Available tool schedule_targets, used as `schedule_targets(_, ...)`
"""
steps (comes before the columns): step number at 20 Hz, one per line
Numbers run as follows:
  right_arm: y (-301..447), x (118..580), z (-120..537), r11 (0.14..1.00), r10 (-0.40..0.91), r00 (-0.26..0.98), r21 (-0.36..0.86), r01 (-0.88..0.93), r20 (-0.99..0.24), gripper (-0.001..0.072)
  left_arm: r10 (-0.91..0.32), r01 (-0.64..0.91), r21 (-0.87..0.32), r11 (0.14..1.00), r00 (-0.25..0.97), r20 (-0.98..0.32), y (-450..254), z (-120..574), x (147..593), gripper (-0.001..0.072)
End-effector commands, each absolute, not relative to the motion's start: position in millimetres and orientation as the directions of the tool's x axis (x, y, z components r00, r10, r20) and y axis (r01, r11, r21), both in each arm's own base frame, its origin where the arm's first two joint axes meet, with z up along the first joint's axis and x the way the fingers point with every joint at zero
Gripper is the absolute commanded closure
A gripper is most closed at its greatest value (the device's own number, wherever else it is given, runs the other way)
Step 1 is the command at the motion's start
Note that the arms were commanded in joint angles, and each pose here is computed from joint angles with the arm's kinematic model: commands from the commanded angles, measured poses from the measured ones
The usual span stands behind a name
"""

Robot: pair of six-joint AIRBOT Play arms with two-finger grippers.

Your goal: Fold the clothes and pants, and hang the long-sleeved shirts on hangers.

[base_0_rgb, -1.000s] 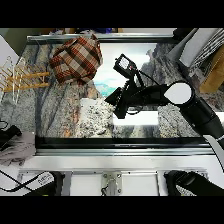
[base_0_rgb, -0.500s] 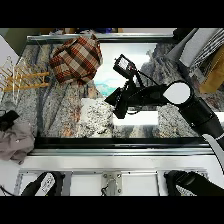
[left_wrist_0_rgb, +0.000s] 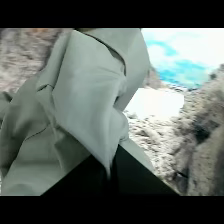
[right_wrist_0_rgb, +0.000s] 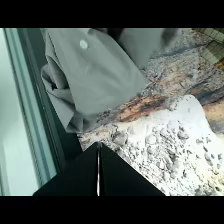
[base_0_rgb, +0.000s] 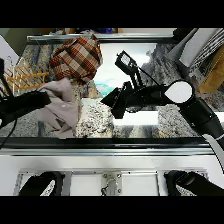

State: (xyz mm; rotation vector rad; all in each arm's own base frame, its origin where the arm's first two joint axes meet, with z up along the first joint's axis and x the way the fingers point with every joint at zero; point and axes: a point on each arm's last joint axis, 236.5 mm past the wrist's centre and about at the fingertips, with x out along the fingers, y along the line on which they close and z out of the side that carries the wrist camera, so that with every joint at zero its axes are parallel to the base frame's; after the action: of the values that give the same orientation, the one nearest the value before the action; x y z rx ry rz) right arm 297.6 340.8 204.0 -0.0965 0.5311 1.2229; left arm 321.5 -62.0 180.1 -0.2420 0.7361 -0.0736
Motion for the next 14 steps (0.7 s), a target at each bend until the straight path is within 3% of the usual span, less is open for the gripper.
schedule_targets(1, 322.1, 311.9, 209.5, 0.415, 0.855, 0.286, 0.239, -0.878, -0.433, 0.0697, -0.328, 0.162, -0.305, 0.939, 0.691, -0.644, -144.5, 190.2, 313.5, 0.0693)
schedule_targets(6, 194.2, 381.7, 203.2, 0.772, 0.607, 0.584, 0.227, -0.593, -0.539, 0.0697, -0.488, 0.366, -0.325, 0.872, 0.602, -0.632, -274.1, 172.3, 350.3, 0.0693)
schedule_targets(8, 146.0, 395.1, 204.9, 0.855, 0.509, 0.657, 0.242, -0.458, -0.556, 0.0697, -0.530, 0.417, -0.339, 0.843, 0.540, -0.654, -326.2, 154.1, 356.0, 0.0693)
schedule_targets(11, 102.5, 399.0, 199.4, 0.898, 0.439, 0.679, 0.283, -0.336, -0.588, 0.0696, -0.555, 0.477, -0.336, 0.812, 0.455, -0.697, -385.9, 118.9, 356.0, 0.0678)
schedule_targets(13, 85.8, 397.6, 192.2, 0.908, 0.418, 0.670, 0.315, -0.277, -0.614, 0.0681, -0.548, 0.504, -0.313, 0.805, 0.432, -0.716, -402.1, 107.2, 359.8, 0.0048)
schedule_targets(14, 79.9, 396.7, 188.2, 0.910, 0.411, 0.662, 0.325, -0.257, -0.627, 0.0543, -0.535, 0.500, -0.302, 0.812, 0.429, -0.728, -400.4, 105.8, 365.3, 0.0005)
